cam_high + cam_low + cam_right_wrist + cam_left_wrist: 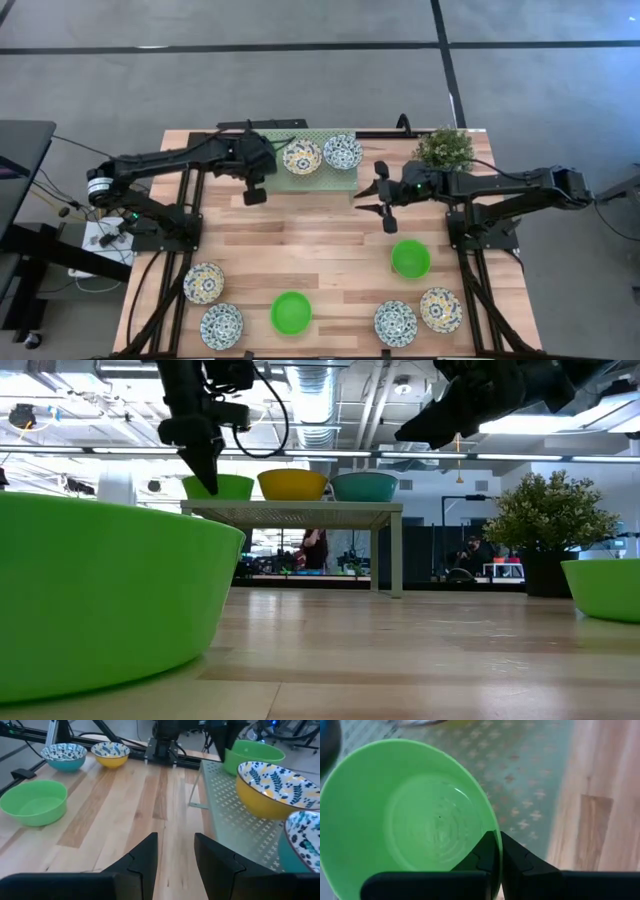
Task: Pick & Place Mini bowls
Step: Put the top left green bowl on the shelf
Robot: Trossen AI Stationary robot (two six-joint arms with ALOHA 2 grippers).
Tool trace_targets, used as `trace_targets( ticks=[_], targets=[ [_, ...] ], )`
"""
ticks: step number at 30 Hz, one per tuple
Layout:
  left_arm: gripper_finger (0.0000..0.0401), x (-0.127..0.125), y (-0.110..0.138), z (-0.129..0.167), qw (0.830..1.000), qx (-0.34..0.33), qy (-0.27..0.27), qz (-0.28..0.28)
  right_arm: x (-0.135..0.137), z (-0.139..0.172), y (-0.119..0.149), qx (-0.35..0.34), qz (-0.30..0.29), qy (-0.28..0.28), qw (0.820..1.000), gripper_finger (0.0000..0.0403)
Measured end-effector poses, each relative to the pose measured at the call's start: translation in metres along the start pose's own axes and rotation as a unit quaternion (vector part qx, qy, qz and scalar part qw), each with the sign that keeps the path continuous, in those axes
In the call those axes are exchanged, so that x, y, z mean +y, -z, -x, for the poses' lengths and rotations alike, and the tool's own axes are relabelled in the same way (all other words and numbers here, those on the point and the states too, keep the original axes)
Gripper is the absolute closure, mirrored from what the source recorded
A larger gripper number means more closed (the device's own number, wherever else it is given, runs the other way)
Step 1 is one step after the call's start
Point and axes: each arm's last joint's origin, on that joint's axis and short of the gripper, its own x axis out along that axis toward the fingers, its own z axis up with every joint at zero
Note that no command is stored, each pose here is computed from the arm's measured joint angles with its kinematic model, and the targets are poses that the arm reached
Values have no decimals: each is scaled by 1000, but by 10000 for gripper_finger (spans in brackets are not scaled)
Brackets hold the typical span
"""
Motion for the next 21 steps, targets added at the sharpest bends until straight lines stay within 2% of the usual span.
trace_targets(
  ticks=[5, 16, 21],
  targets=[
    [391, -7, -3, 1, 999, -10, 5, -41, -7, 1, 1, 2, -5, 13, 1000, 280],
    [361, -6, -5, 1, 999, -19, -7, -35, -17, 3, 4, 6, -13, 34, 999, 280],
    [336, -4, -7, 1, 999, -20, -33, -32, -17, 3, 4, 6, -14, 36, 999, 280]
  ],
)
